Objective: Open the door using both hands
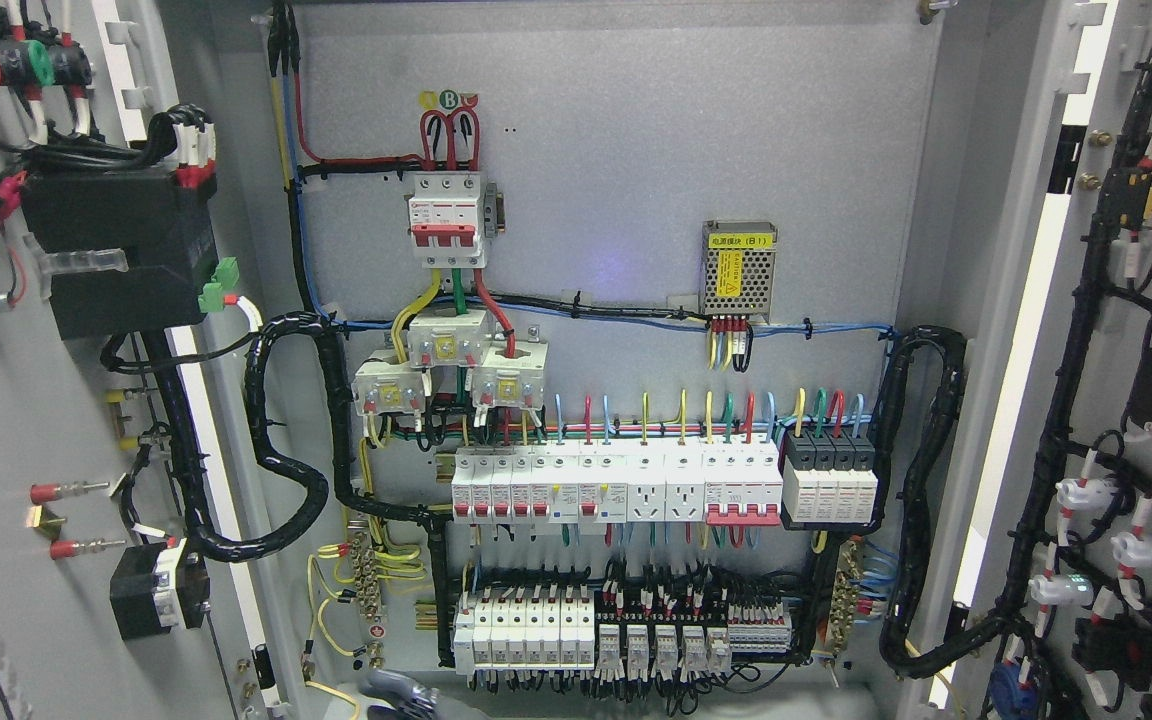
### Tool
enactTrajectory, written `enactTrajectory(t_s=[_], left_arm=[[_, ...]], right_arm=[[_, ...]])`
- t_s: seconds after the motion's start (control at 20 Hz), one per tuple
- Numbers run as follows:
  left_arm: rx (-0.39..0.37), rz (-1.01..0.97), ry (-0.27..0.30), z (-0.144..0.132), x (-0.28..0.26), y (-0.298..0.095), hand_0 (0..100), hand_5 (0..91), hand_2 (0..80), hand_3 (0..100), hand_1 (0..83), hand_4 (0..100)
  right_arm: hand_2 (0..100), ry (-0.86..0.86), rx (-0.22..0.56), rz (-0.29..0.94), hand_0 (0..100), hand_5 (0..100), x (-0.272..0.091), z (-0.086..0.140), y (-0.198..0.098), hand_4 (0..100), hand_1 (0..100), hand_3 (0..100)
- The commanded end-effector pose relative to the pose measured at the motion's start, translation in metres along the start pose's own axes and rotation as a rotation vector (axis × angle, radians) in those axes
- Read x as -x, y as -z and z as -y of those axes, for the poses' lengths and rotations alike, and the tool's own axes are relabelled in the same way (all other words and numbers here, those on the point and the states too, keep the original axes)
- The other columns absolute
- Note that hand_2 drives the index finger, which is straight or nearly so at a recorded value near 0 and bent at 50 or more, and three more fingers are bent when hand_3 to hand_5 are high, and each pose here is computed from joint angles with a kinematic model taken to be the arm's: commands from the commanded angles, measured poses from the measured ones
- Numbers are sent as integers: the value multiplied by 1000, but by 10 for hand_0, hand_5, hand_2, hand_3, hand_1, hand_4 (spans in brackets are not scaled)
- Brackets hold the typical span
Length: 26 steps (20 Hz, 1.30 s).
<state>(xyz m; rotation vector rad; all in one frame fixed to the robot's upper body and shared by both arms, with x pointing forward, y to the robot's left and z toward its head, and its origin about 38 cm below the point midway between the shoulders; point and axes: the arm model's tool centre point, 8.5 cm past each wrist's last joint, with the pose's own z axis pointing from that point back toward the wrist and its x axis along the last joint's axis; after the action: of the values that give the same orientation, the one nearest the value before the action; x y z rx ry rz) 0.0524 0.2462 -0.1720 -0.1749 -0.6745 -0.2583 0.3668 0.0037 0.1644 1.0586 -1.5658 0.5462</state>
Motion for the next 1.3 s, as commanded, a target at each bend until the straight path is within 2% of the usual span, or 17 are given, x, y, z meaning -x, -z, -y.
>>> enactTrajectory(t_s=[0.0, 0.3, 0.5, 0.65, 1.0, 1.25], left_arm=[[-10, 441, 141, -8, -146, -44, 0, 0, 0, 0, 0, 0], [-13, 601, 184, -4, -178, -63, 0, 0, 0, 0, 0, 0], [43, 755, 250, 7, -190, -79, 0, 0, 0, 0, 0, 0], [43, 838, 274, 9, -195, -86, 0, 0, 0, 0, 0, 0], [31, 1167, 351, 15, -212, -119, 0, 0, 0, 0, 0, 0], [-24, 1310, 322, 6, -235, -143, 0, 0, 0, 0, 0, 0]], right_arm=[[0, -87, 67, -2, 381, 0, -4, 13, -82, 0, 0, 0], [0, -148, 117, 92, 381, 0, -13, 7, -136, 0, 0, 0], [0, -241, 162, 173, 381, 0, -29, 9, -177, 0, 0, 0], [0, -282, 177, 199, 381, 0, -30, 3, -207, 0, 0, 0], [0, -411, 197, 289, 381, 0, -53, -2, -240, 0, 0, 0], [0, -552, 179, 328, 381, 0, -86, -7, -255, 0, 0, 0]])
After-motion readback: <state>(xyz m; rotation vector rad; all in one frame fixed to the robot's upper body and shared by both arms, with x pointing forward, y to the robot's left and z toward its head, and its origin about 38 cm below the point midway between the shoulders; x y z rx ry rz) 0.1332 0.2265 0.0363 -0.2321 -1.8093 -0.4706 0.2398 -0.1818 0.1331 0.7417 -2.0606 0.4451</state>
